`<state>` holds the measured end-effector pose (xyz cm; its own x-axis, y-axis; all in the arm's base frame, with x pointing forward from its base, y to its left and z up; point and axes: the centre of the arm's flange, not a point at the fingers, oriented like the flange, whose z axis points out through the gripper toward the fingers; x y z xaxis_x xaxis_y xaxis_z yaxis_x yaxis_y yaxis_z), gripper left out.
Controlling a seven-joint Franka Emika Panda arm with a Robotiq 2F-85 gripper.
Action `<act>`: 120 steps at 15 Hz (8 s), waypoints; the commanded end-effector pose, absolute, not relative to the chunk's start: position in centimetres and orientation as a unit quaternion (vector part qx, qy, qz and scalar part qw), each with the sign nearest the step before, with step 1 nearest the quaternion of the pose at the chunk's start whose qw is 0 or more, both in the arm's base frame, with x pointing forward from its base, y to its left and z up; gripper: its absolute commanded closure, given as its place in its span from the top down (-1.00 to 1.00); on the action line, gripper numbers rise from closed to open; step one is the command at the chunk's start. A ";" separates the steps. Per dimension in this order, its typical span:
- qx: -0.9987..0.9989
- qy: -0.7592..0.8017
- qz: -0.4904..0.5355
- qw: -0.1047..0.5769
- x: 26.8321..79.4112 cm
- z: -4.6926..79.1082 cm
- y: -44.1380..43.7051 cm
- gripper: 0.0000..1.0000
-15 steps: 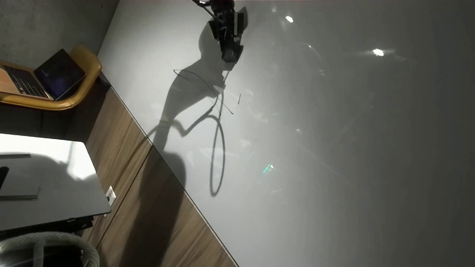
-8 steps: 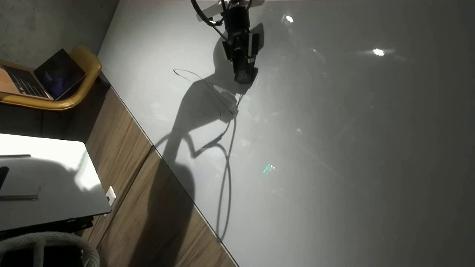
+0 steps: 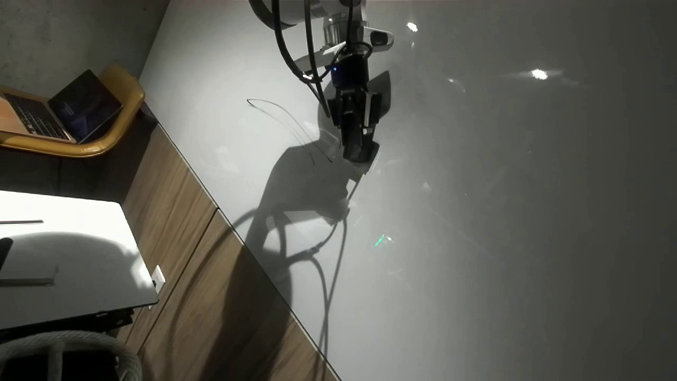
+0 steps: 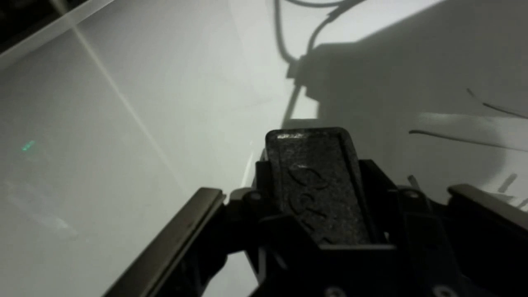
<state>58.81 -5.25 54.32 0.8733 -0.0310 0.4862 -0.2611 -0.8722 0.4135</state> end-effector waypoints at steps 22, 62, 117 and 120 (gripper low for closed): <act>0.952 0.063 0.210 0.212 63.8 46.3 21.8 -0.41; 0.960 -0.082 0.160 0.216 61.2 46.3 0.1 -0.41; 0.942 0.052 0.190 0.270 64.2 43.7 0.5 -0.41; 0.938 0.077 0.190 0.280 64.1 44.1 5.1 -0.41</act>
